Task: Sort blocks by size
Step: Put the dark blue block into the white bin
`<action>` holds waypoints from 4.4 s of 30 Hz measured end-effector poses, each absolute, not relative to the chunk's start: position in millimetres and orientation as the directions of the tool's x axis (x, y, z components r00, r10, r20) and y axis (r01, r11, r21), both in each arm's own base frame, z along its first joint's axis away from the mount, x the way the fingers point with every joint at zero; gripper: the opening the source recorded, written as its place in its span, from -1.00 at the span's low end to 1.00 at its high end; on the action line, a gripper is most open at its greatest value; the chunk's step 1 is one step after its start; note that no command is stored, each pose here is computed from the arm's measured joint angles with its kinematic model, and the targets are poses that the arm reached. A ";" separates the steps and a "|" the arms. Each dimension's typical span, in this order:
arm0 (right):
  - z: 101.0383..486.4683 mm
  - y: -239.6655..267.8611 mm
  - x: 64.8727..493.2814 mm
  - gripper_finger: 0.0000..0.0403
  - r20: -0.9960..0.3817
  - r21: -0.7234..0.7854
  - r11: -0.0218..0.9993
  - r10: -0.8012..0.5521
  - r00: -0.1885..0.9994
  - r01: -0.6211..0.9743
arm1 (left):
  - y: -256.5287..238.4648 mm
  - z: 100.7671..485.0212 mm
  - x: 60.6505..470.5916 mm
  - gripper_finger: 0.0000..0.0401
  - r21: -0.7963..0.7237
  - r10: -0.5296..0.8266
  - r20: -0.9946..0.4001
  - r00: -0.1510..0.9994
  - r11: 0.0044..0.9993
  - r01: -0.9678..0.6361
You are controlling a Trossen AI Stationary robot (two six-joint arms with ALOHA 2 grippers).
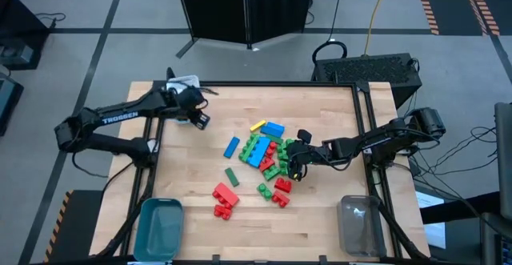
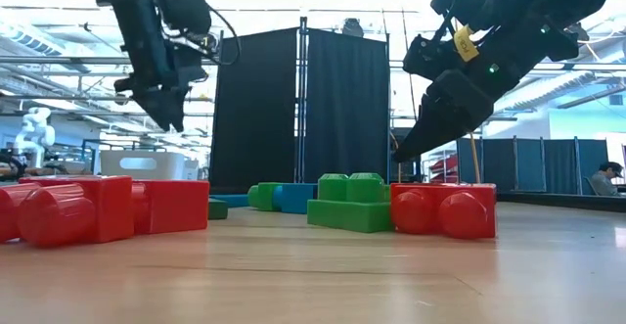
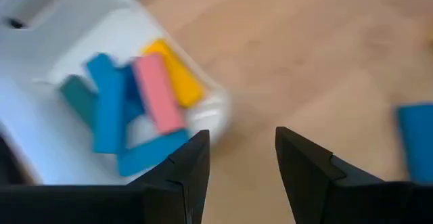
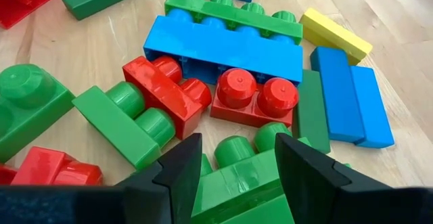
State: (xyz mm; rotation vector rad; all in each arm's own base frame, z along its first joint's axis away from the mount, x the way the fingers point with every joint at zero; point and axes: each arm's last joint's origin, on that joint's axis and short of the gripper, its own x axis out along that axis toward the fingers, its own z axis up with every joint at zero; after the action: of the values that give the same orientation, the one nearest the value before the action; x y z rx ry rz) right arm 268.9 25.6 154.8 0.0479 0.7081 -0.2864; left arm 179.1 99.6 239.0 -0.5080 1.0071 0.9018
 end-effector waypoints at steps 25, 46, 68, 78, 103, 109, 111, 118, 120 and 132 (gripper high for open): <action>159.7 18.8 273.8 -0.13 -0.600 -0.119 0.966 -0.255 0.759 0.231 | -2.8 181.3 267.5 -0.22 -0.143 0.272 -0.877 0.395 0.638 -0.757; 159.3 20.5 273.8 -0.13 -0.607 -0.075 0.971 -0.224 0.762 0.226 | -4.5 153.5 285.2 -0.21 -0.076 0.358 -0.854 0.377 0.632 -0.771; 159.0 23.3 273.3 -0.13 -0.612 -0.072 0.973 -0.216 0.761 0.218 | -1.8 133.1 289.2 0.13 -0.019 0.366 -0.875 0.316 0.626 -0.779; 158.9 24.1 273.1 -0.13 -0.612 -0.074 0.974 -0.214 0.761 0.214 | -1.8 132.6 289.2 -0.03 -0.018 0.364 -0.877 0.313 0.627 -0.779; 157.8 26.3 271.9 -0.13 -0.624 -0.061 0.974 -0.209 0.753 0.220 | 10.9 161.8 271.1 -0.39 0.039 0.401 -0.870 0.289 0.639 -0.768; 157.9 31.2 271.5 -0.13 -0.622 -0.053 0.976 -0.198 0.757 0.211 | 28.9 195.7 249.2 -0.39 0.022 0.432 -0.849 0.305 0.604 -0.796; 158.0 31.2 271.6 -0.13 -0.620 -0.047 0.975 -0.199 0.759 0.216 | 37.5 206.4 239.9 -0.39 0.027 0.454 -0.839 0.301 0.587 -0.809; 158.3 31.3 271.8 -0.13 -0.618 -0.046 0.975 -0.198 0.761 0.217 | 69.5 236.5 208.9 -0.39 0.020 0.533 -0.795 0.291 0.502 -0.865; 158.4 31.3 272.0 -0.13 -0.616 -0.044 0.975 -0.198 0.762 0.218 | 79.3 241.4 201.4 -0.39 0.025 0.559 -0.782 0.276 0.470 -0.882; 158.2 31.3 271.7 -0.13 -0.619 -0.044 0.975 -0.198 0.760 0.219 | 127.5 241.8 170.8 -0.39 0.116 0.595 -0.795 0.116 0.338 -0.934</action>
State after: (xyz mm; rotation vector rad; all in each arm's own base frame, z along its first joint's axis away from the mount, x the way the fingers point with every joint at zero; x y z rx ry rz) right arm 271.7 31.3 158.2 0.0316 0.6701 -0.2270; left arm 170.8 127.5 241.8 -0.4743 0.8761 1.1823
